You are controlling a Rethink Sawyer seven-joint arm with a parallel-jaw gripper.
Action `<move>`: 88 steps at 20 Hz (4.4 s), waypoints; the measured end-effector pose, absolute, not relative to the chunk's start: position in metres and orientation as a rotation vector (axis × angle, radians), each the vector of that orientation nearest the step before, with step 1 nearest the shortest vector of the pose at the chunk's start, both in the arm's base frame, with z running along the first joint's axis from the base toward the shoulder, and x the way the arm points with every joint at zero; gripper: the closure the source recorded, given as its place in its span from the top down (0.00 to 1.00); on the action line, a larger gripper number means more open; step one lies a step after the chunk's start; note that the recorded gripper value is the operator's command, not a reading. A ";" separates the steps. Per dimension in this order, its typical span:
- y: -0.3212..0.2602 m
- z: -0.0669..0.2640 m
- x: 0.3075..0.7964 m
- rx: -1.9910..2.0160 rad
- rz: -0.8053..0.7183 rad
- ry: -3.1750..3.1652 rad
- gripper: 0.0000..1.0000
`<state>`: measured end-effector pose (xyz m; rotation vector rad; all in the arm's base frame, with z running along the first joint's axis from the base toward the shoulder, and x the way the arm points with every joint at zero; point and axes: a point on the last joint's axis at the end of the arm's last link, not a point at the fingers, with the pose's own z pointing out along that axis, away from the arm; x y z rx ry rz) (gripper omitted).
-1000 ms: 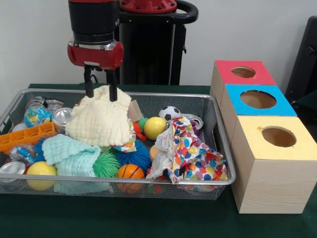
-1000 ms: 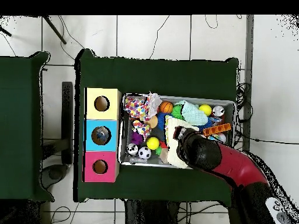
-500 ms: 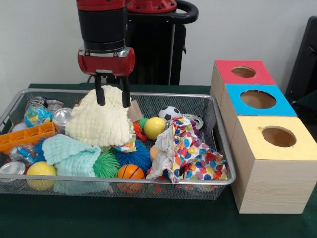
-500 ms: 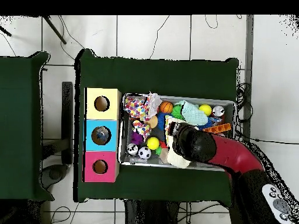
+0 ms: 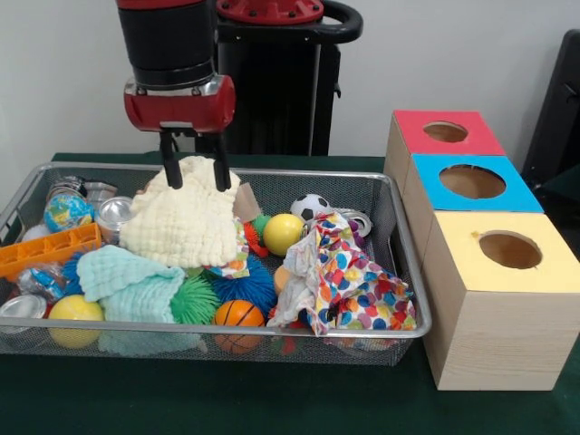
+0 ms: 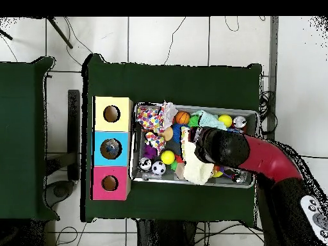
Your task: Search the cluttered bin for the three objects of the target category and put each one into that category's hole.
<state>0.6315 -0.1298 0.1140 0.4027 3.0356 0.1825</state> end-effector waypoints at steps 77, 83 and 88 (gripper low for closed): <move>-0.324 0.003 0.622 0.510 0.002 3.030 1.00; -0.333 0.003 0.617 0.532 0.002 3.028 1.00; -0.332 0.003 0.617 0.530 0.001 3.028 1.00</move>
